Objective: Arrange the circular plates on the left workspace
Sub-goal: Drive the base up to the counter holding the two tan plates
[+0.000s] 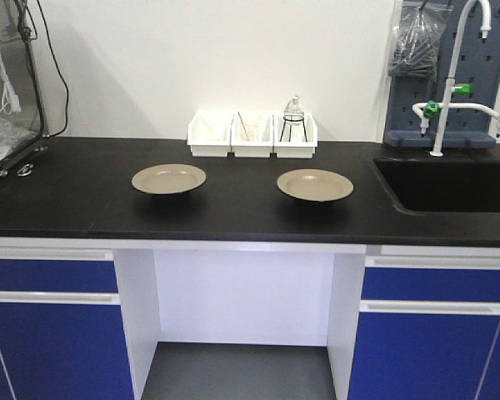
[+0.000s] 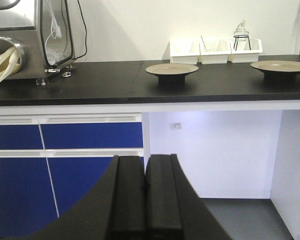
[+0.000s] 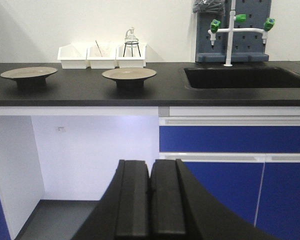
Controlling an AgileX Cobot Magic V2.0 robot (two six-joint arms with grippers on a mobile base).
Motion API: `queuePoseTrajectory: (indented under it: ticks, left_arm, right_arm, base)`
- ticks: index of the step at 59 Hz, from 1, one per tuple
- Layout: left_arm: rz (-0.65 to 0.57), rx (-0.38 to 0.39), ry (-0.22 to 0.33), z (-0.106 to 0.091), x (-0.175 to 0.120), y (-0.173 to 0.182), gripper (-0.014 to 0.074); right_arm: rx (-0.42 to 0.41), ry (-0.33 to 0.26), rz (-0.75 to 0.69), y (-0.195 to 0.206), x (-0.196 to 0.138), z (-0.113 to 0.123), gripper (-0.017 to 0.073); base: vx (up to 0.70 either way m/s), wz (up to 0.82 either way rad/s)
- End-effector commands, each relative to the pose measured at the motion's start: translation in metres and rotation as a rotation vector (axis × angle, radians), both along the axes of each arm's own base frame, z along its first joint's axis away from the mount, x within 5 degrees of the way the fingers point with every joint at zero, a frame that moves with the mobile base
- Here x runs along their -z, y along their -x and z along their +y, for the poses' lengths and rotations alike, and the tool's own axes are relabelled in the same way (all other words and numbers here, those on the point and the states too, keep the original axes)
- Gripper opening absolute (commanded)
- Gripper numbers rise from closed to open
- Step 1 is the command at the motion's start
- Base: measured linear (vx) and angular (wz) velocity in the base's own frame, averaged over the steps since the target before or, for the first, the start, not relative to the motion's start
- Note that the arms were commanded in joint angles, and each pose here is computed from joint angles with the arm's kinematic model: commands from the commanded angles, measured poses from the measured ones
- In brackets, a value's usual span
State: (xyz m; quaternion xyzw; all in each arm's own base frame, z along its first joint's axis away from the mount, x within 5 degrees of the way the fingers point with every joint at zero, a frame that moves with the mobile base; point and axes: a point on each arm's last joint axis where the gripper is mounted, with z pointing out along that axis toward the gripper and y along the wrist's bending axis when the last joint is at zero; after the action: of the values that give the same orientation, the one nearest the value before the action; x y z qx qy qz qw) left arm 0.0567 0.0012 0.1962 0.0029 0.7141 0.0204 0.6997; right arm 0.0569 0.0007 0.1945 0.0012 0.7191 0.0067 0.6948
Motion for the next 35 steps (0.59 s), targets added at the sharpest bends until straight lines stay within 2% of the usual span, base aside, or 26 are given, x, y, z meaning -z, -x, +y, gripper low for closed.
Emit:
queuePoseTrajectory:
  ticks: [1,35]
  left_arm:
    - [-0.094,-0.002,0.008,0.0003,-0.0049,0.0008,0.0002]
    - [-0.094,-0.002,0.008,0.0003,-0.0049,0.0008,0.0002]
  right_arm:
    - [0.011,0.009,-0.088,0.001,-0.0058,-0.0008,-0.0003]
    - [0.011,0.009,-0.088,0.001,-0.0058,-0.0008,-0.0003]
  base:
    - [0.44,0.04]
    - [0.45,0.0]
